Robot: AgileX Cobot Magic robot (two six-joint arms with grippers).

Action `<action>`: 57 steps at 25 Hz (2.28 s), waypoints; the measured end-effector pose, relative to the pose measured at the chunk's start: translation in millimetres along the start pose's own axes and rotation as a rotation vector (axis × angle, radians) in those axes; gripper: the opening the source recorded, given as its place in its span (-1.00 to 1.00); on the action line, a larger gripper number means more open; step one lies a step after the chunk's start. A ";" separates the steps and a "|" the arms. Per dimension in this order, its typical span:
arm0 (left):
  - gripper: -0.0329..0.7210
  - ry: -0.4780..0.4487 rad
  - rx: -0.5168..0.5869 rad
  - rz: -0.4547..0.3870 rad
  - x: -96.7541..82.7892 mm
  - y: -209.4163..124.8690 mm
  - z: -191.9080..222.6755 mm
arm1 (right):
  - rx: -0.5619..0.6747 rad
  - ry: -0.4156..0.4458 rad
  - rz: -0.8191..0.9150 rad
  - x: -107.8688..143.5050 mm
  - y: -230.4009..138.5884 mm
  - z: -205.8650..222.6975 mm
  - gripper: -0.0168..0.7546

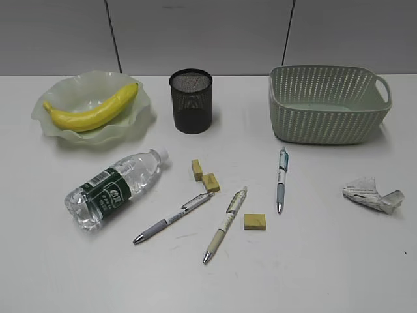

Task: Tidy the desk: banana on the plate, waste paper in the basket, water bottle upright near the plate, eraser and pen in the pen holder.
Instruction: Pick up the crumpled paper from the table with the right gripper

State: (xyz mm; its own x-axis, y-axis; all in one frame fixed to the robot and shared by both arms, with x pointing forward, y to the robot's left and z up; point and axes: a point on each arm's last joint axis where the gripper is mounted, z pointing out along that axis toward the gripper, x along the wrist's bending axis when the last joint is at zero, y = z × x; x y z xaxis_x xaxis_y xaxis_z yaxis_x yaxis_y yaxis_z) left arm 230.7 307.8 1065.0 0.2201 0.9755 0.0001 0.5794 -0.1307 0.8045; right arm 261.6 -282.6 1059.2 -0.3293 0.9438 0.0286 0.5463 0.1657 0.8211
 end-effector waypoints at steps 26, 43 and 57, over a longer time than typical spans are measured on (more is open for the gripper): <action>0.06 -0.082 -0.206 0.019 -6.9 -2.3 0.2 | 0.604 -0.024 -0.168 -39.3 104.1 193.1 0.60; 0.06 -0.083 -0.206 0.019 -7.0 -2.4 0.4 | 0.909 0.006 -0.201 -57.0 51.6 328.3 0.61; 0.06 -0.083 -0.206 0.019 -7.0 -2.4 0.4 | 0.964 0.014 -0.191 -57.7 36.9 339.7 -0.86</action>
State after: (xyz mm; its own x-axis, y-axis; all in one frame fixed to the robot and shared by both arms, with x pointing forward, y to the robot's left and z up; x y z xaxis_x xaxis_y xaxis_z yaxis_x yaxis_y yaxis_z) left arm 228.2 301.3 1062.8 0.2977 0.9543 -0.0258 0.4038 -0.1014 0.9092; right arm 562.3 -233.8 894.1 -0.4836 0.8741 -0.0442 0.8751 0.4839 -0.0044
